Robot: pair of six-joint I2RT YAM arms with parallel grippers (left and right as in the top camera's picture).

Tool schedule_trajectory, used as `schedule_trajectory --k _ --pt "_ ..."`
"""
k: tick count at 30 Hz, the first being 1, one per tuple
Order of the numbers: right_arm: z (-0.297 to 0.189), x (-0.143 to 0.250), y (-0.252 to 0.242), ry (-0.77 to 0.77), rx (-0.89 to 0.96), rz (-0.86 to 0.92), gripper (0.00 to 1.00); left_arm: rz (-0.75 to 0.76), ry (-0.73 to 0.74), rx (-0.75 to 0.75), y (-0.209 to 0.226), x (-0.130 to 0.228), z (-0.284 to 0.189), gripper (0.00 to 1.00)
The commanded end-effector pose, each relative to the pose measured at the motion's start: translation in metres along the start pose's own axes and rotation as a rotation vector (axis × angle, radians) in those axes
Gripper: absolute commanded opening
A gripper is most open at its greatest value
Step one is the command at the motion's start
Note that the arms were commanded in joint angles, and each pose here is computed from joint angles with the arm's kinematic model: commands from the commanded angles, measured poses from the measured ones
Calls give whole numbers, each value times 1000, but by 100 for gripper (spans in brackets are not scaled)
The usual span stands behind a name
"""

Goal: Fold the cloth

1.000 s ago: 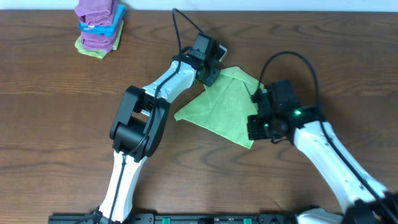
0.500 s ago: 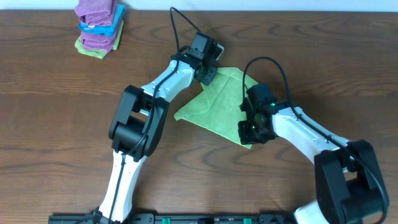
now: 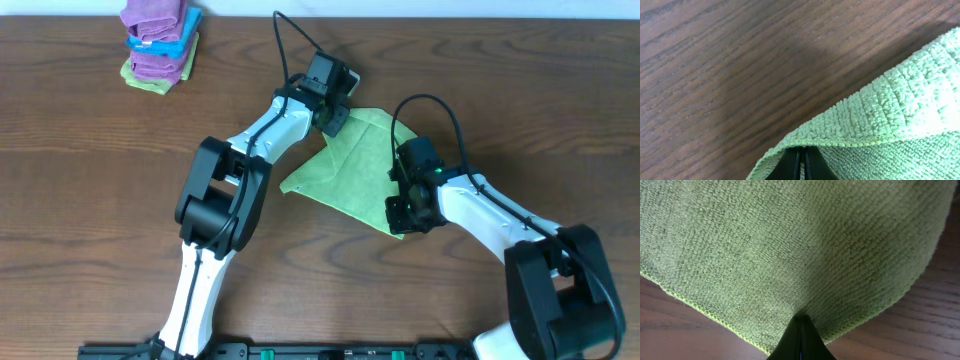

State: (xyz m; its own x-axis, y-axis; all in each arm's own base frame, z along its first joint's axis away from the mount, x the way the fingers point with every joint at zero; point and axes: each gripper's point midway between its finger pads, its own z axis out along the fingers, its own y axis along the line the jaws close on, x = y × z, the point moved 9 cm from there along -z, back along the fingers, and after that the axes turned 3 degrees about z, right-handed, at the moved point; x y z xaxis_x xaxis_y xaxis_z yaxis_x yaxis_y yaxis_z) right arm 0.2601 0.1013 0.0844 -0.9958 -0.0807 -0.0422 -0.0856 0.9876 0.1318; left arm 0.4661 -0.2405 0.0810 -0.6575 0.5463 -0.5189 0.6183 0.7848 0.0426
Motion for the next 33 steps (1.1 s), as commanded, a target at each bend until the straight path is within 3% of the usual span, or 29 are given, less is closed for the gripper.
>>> schedule_trajectory --k 1,14,33 --pt "6 6 -1 26 19 16 2 -19 48 -14 5 14 21 6" --pt "6 18 -17 78 154 82 2 -35 53 -33 16 17 21 6" --pt "1 17 -52 105 166 247 2 -133 75 -74 71 37 16 6"
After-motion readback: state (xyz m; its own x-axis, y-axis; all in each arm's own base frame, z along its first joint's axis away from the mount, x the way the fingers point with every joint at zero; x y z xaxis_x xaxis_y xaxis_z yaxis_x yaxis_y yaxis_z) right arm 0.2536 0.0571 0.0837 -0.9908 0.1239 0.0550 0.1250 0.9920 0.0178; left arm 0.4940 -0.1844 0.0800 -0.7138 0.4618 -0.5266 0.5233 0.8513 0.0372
